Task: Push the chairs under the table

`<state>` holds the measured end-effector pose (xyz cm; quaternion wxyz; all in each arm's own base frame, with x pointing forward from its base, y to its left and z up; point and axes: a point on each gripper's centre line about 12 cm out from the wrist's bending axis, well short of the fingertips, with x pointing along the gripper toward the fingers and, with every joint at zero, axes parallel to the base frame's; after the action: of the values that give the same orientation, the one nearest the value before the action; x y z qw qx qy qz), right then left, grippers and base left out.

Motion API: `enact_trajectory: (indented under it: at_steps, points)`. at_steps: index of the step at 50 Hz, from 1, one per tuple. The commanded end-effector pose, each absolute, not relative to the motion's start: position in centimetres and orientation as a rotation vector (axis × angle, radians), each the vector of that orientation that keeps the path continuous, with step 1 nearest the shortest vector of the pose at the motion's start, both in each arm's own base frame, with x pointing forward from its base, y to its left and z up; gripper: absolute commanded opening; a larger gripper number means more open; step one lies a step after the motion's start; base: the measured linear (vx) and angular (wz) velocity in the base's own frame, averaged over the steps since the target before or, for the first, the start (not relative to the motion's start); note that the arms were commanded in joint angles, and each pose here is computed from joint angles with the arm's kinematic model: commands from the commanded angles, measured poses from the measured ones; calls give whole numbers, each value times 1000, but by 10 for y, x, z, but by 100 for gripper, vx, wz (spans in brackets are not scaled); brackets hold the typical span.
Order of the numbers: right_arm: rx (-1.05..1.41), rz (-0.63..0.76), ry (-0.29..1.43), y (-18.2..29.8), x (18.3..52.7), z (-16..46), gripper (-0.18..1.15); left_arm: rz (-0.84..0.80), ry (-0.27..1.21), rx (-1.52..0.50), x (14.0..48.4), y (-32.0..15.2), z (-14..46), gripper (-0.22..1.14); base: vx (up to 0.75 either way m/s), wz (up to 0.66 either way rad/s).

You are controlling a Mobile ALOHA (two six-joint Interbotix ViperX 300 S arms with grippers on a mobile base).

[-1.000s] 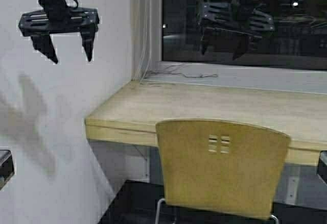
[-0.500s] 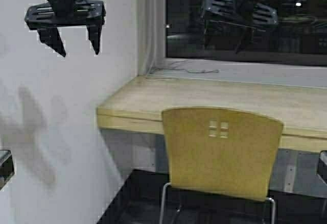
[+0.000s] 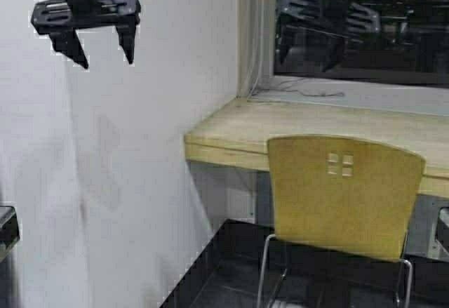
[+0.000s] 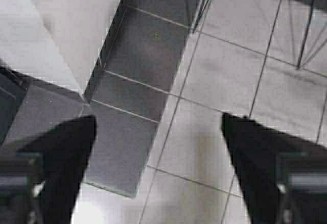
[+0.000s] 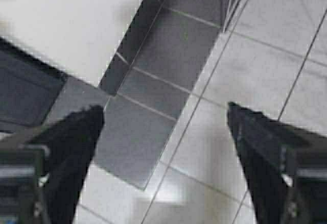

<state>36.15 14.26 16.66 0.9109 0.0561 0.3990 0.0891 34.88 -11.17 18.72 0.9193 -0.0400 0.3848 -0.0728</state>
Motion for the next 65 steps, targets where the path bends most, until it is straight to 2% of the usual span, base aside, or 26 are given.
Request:
enact_trajectory:
  at_steps: [1,33,54,65]
  points:
    - [118,205,780,146,365,180,104,-161,744,-99,348,-113,204,102,-20,10]
    - [127,207,765,146,363,187,104,-175,714,-124,350,-116,208,102,-24,28]
    - [115,211,770,146,363,183,104,-174,754,-100,347,-114,192,102,-30,2]
    - [111,216,764,147,365,184,104,-177,728,-114,352,-116,201,102,-33,12]
